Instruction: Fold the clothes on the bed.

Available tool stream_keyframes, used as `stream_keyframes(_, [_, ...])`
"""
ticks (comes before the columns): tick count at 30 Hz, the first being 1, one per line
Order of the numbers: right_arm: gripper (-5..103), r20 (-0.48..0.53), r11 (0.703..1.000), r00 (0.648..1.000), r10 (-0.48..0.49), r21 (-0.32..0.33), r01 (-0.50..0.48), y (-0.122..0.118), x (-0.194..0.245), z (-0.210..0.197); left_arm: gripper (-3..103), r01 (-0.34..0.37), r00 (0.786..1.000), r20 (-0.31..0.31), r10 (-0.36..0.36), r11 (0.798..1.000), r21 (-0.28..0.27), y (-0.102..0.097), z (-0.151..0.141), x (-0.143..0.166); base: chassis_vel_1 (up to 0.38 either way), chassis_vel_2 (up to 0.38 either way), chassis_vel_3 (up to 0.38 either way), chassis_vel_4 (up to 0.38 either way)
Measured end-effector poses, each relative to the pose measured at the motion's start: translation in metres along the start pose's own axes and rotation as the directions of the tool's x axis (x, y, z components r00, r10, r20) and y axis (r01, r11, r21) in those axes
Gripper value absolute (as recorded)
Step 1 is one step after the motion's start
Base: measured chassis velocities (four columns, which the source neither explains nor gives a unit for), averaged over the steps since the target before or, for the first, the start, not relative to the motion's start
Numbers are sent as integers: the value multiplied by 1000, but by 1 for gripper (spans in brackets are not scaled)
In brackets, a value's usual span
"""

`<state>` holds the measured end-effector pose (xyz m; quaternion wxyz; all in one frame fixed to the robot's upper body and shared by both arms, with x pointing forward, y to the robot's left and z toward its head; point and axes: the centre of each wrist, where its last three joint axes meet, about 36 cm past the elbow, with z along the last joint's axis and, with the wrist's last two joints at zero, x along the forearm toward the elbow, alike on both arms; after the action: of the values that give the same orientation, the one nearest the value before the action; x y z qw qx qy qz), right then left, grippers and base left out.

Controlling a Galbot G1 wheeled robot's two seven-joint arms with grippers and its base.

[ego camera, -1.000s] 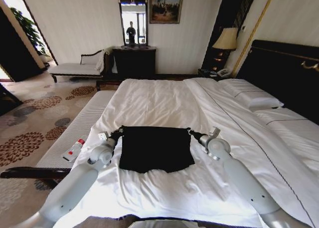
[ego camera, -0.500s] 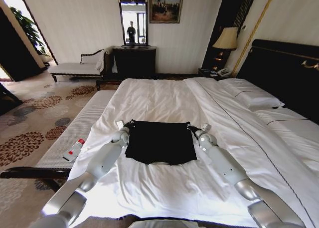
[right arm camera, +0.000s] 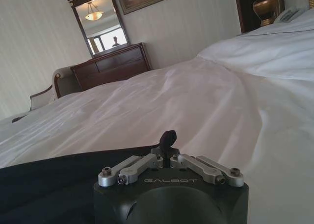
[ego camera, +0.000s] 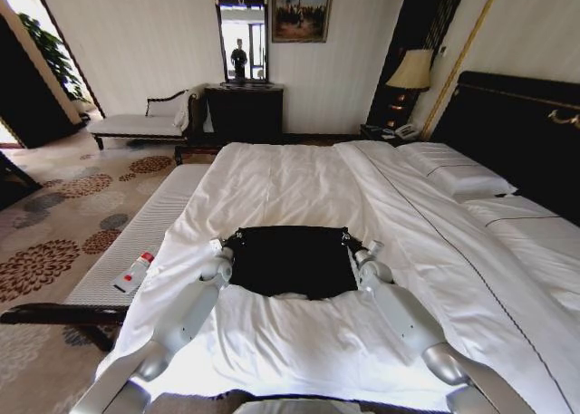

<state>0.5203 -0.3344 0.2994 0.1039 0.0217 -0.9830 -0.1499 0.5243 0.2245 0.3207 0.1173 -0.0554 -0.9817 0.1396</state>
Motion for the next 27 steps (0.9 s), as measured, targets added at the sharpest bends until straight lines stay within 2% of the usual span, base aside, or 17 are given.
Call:
stream_keyframes(2, [1, 5, 1000, 1000, -2, 13, 2, 0, 7, 7, 0, -5, 1000, 2, 5, 1000, -1, 0, 4, 7, 0, 0, 0, 0])
stream_keyframes(4, [1, 14, 999, 1000, -18, 38, 18, 5, 29, 26, 0, -21, 1000, 3, 21, 1000, 3, -3, 20, 37, 0, 0, 0, 0])
stream_keyframes(8, [1, 28, 999, 999, -39, 20, 39, 18, 48, 33, 0, -39, 999, 5, 39, 999, 4, -6, 27, 65, 0, 0, 0, 0])
stream_keyframes(11, [1, 41, 998, 998, -55, 41, 54, 26, 69, 45, 0, -48, 999, 4, 48, 999, -8, -3, 31, 93, 0, 0, 0, 0])
stream_keyframes(12, [1, 41, 998, 998, -55, 41, 54, 26, 69, 45, 0, -48, 999, 4, 48, 999, -8, -3, 31, 93, 0, 0, 0, 0])
stream_keyframes(14, [1, 52, 996, 996, -66, 68, 62, 30, 86, 54, 0, -49, 999, 2, 49, 999, -14, 3, 33, 110, 0, 0, 0, 0])
stream_keyframes(17, [1, 60, 996, 996, -61, 74, 57, 27, 101, 59, 0, -38, 999, 5, 38, 999, -25, 14, 32, 120, 0, 0, 0, 0])
stream_keyframes(21, [1, 55, 999, 998, -32, 25, 31, 20, 116, 63, 0, -23, 1000, 13, 24, 999, -41, 29, 27, 127, 0, 0, 0, 0])
stream_keyframes(23, [1, 39, 999, 999, -1, -39, 2, 15, 125, 67, 0, -17, 1000, 18, 18, 999, -47, 36, 23, 130, 0, 0, 0, 0])
stream_keyframes(27, [1, 16, 999, 1000, 17, -48, -16, 8, 133, 74, 0, -9, 1000, 20, 10, 999, -48, 40, 22, 132, 0, 0, 0, 0])
